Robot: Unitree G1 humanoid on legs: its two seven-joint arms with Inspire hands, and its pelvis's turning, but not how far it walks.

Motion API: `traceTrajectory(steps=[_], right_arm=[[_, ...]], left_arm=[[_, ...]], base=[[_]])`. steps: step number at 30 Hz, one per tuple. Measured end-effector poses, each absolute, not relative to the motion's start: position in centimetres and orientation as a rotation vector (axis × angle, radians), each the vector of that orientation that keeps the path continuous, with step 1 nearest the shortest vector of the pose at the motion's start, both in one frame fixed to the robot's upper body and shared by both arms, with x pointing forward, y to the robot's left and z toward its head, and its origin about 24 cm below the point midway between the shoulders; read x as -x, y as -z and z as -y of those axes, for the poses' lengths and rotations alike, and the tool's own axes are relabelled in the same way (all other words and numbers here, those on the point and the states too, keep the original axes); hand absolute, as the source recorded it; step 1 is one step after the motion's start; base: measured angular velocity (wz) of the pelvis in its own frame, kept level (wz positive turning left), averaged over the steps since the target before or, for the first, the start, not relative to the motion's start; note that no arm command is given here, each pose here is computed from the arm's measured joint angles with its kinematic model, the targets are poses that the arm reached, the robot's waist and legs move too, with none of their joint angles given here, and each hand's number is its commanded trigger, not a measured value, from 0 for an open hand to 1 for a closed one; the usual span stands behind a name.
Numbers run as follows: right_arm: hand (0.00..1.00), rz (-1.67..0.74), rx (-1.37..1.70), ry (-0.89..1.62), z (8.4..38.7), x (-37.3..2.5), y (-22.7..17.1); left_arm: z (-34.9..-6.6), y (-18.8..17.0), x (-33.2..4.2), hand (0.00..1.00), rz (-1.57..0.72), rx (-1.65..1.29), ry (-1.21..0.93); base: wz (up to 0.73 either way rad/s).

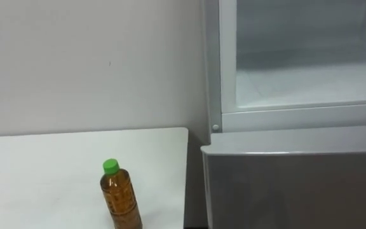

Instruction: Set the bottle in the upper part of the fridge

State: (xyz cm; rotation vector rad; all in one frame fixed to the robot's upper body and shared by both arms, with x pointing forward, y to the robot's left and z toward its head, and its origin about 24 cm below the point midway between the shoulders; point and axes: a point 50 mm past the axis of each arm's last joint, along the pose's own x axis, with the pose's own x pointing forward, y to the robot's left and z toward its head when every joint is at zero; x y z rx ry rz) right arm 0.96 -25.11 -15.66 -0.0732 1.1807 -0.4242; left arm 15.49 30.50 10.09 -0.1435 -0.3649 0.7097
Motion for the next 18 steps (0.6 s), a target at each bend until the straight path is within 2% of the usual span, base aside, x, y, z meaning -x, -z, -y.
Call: traceTrajectory(steps=[4,6,10,12,18], right_arm=[[0.00,-1.191,0.070,0.441,25.5,-0.7,15.6],[0.00,-1.190,0.078,0.436,25.6,-0.8,15.5],[0.00,-1.203,0.070,0.442,25.7,-0.4,15.5],[0.00,-1.204,0.076,0.432,25.6,-0.4,15.5],[0.00,-1.192,0.086,0.427,25.7,-0.6,15.4]], left_arm=[[-31.5,-5.6,-14.0,0.00,0.161,0.154,-0.787],[-31.9,-1.3,-12.5,0.00,-0.035,0.200,-0.843],[-30.9,5.7,-8.9,0.00,-0.382,0.245,-0.861],[-29.5,9.6,-5.7,0.00,-0.629,0.235,-0.857],[-26.9,13.8,-0.8,0.00,-0.970,0.173,-0.770]], base=[[-0.01],[0.00],[0.00],[-0.04],[0.02]])
